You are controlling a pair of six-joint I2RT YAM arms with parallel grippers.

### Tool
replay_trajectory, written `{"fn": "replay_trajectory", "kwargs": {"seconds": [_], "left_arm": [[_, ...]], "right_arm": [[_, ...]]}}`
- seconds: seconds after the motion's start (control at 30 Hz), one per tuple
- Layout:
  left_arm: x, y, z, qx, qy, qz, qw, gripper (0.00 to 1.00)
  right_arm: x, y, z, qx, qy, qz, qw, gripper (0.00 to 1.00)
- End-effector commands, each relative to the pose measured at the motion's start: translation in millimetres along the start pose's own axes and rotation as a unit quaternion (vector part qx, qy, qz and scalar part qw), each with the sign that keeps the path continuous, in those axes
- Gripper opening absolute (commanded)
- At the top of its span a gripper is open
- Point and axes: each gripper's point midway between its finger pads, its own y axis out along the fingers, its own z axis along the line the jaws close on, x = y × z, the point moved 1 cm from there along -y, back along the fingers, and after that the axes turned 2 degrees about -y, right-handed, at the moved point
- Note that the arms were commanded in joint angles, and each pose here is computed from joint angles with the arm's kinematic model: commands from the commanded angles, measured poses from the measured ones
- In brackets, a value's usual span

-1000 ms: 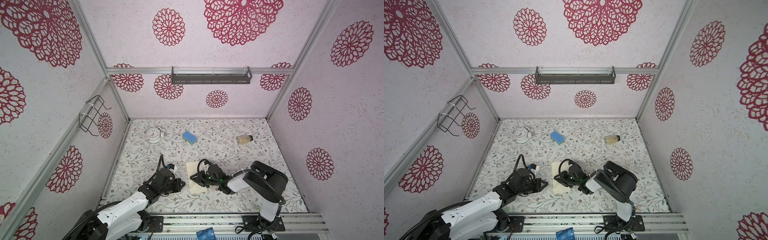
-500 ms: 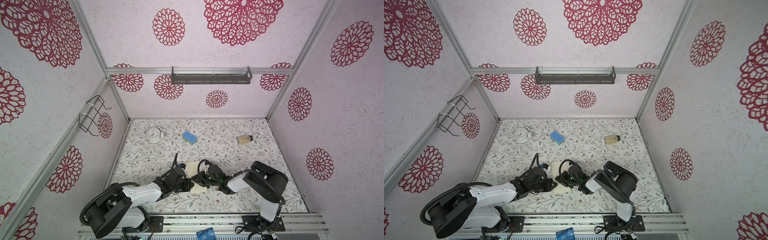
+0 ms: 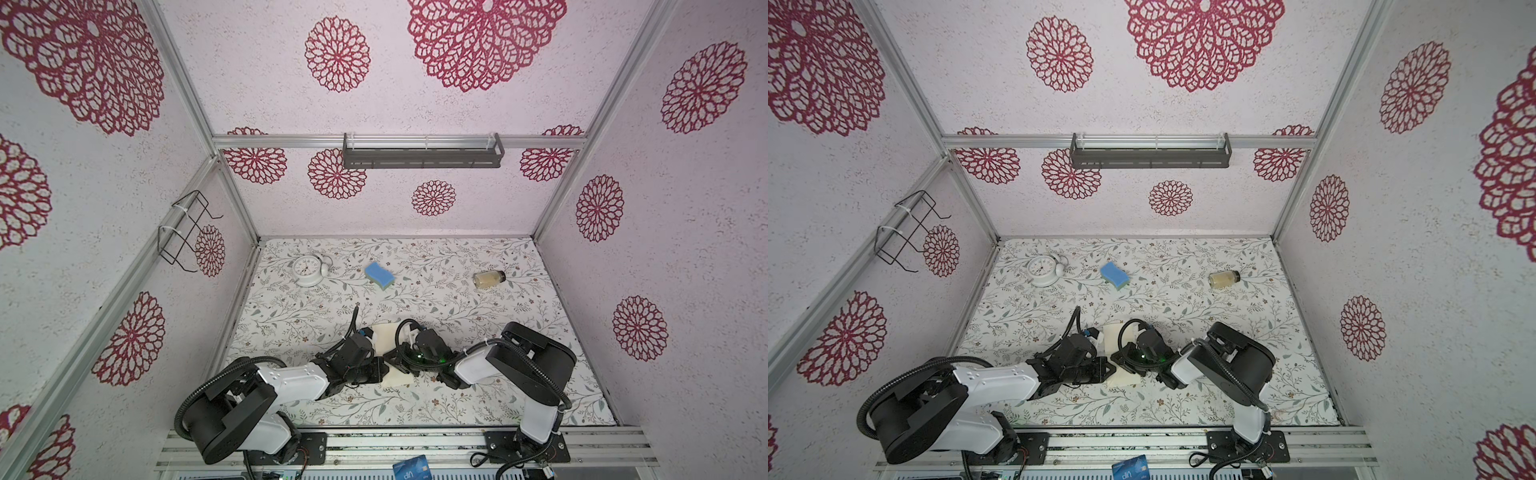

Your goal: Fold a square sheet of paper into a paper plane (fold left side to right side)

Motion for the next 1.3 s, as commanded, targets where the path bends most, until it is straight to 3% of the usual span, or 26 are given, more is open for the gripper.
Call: {"fn": "replay_trajectory", "kwargs": {"seconds": [0.0,0.27,0.47,0.67,0.77,1.27], "left_arm": [[-4.8,4.9,5.8,0.008,0.005,0.003,1.000,0.00],[-13.2,7.6,20.8,0.030,-0.001,0.011,0.999,0.00],[-14.2,7.4,25.1,0.037,-0.003,0.009,0.999,0.00],[-13.8,8.7,25.1,0.038,-0.003,0.010,0.999,0.00],[-14.2,10.2,25.5,0.039,-0.002,0.012,0.999,0.00],[-15.1,15.4,26.8,0.044,-0.003,0.020,0.999,0.00]], "right_arm": [[-5.6,-6.3,-40.8,-0.079,0.016,-0.004,0.997,0.16],[-1.1,-8.4,-23.6,-0.068,0.004,-0.003,0.998,0.19],[13.8,-19.8,13.1,-0.058,-0.054,-0.010,0.997,0.25],[15.8,-39.2,17.6,-0.072,-0.085,-0.014,0.994,0.26],[11.1,-42.8,9.3,-0.083,-0.094,-0.007,0.992,0.00],[-6.1,-33.0,-3.5,-0.090,-0.114,0.032,0.989,0.00]]}}
